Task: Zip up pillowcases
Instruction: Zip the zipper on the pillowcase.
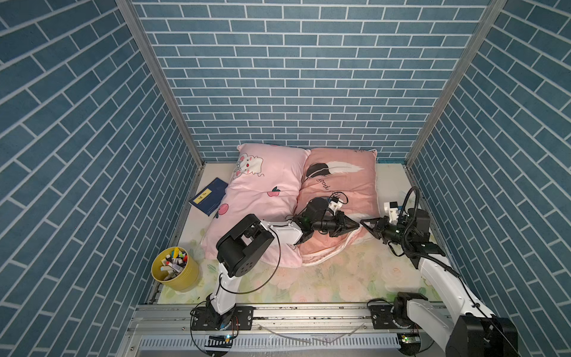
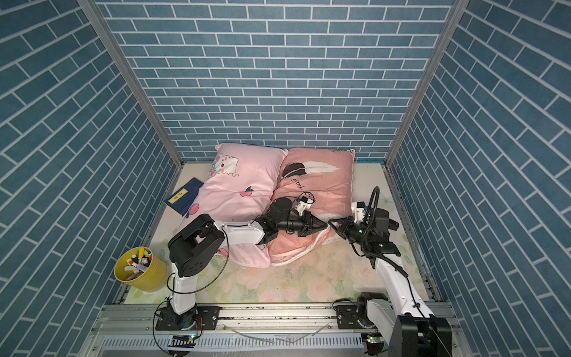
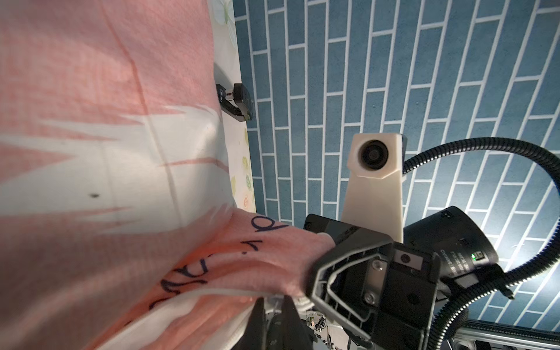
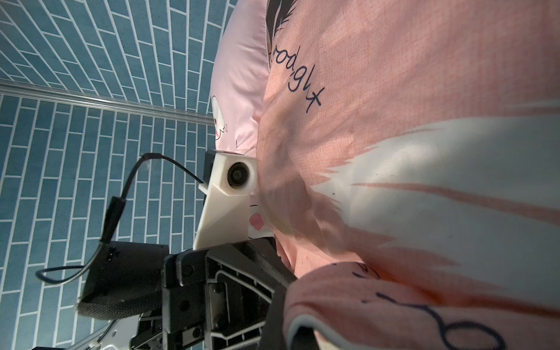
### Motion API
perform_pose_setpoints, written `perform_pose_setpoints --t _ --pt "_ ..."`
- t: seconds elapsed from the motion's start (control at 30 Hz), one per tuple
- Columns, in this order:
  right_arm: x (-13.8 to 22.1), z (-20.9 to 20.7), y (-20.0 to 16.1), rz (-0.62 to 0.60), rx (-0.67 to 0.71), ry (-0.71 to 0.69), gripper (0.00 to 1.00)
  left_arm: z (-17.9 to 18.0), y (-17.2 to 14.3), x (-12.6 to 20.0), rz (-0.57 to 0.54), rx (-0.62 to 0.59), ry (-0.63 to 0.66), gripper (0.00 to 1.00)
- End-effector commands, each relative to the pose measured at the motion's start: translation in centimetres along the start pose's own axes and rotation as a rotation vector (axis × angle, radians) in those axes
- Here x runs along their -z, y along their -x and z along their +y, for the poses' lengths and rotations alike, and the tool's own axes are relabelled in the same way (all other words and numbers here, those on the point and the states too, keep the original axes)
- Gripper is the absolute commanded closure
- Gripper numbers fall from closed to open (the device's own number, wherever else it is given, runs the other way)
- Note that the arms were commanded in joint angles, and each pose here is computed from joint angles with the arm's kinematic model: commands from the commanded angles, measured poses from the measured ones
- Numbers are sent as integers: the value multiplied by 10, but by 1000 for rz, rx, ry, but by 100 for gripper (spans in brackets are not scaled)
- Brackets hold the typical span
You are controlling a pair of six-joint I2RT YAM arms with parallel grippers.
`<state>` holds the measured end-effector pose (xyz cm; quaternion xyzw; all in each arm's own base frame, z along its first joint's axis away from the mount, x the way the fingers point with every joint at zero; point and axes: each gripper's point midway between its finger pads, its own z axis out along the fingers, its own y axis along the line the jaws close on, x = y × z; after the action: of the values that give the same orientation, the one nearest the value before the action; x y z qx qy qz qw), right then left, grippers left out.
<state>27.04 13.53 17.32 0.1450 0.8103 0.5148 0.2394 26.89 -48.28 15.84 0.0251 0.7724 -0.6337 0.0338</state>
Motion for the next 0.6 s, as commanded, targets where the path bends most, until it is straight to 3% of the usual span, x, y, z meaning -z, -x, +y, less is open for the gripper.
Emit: perform_pose_setpoints --t 0.0,0.3,0.57 --pt "1 5 -2 -4 12 26 100 9 -6 -4 16 0 8 89" --pt "7 5 -4 -11 39 -7 100 11 -6 -3 14 -2 13 100" --pt "22 7 3 -72 86 -72 100 33 -15 5 53 -18 99 100"
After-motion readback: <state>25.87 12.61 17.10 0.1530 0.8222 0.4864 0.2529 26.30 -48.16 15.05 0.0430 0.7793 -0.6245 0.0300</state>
